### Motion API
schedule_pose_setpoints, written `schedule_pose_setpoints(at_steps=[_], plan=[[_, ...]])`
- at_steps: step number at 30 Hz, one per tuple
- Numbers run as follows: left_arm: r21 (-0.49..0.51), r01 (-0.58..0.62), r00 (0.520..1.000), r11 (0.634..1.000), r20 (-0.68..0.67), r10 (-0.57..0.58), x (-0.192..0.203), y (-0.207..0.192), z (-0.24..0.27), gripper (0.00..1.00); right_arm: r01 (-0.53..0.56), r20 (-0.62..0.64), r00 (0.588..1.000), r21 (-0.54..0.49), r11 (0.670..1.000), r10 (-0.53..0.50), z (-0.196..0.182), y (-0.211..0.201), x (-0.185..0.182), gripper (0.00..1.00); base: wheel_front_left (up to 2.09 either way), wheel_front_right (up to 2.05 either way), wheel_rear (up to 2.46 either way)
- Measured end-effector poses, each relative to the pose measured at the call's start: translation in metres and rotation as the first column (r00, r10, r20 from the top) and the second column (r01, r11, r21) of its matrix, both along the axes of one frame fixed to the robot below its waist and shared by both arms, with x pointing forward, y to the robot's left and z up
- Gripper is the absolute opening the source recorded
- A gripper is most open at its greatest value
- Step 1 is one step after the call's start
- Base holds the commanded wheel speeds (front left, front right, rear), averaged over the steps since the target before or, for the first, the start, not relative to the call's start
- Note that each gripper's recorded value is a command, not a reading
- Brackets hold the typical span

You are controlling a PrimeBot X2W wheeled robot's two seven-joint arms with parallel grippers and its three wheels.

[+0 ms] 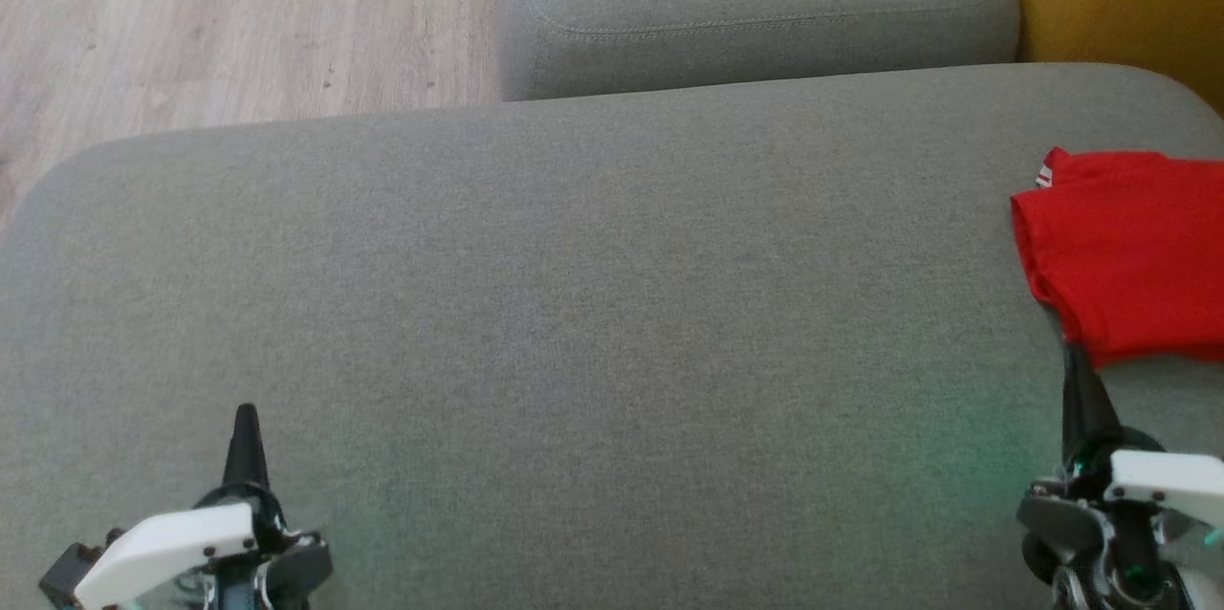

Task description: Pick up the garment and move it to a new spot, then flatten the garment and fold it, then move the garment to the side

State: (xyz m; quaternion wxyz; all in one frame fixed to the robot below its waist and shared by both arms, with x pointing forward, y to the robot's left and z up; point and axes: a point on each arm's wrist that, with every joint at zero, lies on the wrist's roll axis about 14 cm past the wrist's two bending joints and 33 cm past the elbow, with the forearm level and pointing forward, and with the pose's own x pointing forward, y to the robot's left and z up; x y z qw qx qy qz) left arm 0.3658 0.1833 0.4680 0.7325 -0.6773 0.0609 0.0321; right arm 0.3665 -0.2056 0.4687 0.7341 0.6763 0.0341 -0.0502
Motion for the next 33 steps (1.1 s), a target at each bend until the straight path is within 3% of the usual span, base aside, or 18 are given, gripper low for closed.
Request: schedule_pose_setpoints(at_steps=[8,33], plan=[[-0.081,-0.014,0.999,0.997,0.034,0.017,0.008,0.004,0.0085,0.0,0.014,0.028,0.999,0.075,0.997,-0.016,0.0079,-0.0037,0.0063,0.0,0.0,0.0,0.0],[-0.088,-0.02,0.999,0.996,0.038,0.023,0.0089,0.0046,0.0097,0.0,0.011,0.028,1.0,0.085,0.996,-0.013,0.0077,-0.0023,0.0062,0.0,0.0,0.0,0.0]])
